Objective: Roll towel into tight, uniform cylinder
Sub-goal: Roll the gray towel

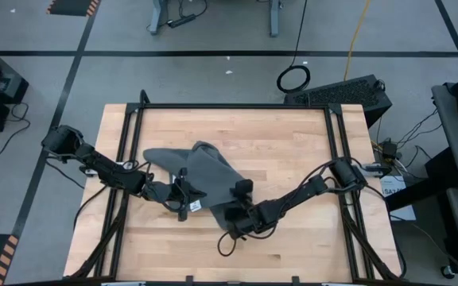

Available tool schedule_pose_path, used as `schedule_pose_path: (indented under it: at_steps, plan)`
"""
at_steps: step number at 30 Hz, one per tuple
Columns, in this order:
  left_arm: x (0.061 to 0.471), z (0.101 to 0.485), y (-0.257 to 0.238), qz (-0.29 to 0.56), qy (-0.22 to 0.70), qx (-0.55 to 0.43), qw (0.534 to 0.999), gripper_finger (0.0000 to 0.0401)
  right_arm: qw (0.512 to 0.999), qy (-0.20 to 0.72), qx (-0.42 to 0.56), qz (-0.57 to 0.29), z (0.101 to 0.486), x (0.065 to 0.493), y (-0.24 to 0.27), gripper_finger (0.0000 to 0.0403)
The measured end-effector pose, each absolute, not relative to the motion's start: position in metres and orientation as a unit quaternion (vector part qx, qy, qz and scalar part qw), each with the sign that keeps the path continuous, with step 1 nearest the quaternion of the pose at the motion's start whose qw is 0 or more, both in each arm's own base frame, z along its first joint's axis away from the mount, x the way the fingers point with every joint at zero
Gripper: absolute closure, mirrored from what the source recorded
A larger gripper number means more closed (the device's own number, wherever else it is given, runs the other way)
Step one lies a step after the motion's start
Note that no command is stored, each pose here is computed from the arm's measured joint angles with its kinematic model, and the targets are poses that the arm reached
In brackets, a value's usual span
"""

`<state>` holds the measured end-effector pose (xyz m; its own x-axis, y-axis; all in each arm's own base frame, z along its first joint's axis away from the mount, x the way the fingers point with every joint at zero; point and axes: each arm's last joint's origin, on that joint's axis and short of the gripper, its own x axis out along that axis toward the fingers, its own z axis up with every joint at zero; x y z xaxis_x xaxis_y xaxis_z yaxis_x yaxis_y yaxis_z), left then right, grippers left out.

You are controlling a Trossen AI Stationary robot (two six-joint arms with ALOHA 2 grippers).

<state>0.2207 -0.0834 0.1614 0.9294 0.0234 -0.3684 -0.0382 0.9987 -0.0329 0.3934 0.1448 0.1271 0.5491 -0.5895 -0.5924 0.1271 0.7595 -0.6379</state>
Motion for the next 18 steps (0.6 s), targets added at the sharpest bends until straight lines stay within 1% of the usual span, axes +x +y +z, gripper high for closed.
schedule_pose_path:
  at_steps: [2, 6, 7, 10, 12, 14, 18]
  plan:
    - [0.221, 0.162, -0.083, 0.015, 0.184, -0.021, 0.983, 0.0388, 0.839, 0.429, -0.264, -0.208, 0.128, 0.395, 0.142, 0.0249]
    - [0.221, 0.164, -0.084, 0.028, 0.171, -0.022, 0.985, 0.0388, 0.843, 0.443, -0.243, -0.185, 0.128, 0.397, 0.137, 0.037]
    - [0.221, 0.164, -0.084, 0.031, 0.169, -0.022, 0.985, 0.0388, 0.843, 0.445, -0.241, -0.181, 0.13, 0.396, 0.136, 0.0385]
    - [0.22, 0.164, -0.087, 0.032, 0.168, -0.02, 0.985, 0.0384, 0.852, 0.432, -0.233, -0.182, 0.148, 0.394, 0.136, 0.0386]
    - [0.219, 0.164, -0.089, 0.027, 0.168, -0.019, 0.985, 0.0372, 0.862, 0.416, -0.224, -0.183, 0.17, 0.389, 0.136, 0.039]
    - [0.218, 0.165, -0.092, 0.02, 0.168, -0.019, 0.985, 0.0351, 0.871, 0.403, -0.21, -0.184, 0.192, 0.382, 0.134, 0.0398]
    - [0.215, 0.166, -0.1, 0.005, 0.158, -0.019, 0.987, 0.0287, 0.886, 0.391, -0.171, -0.181, 0.227, 0.371, 0.124, 0.0397]
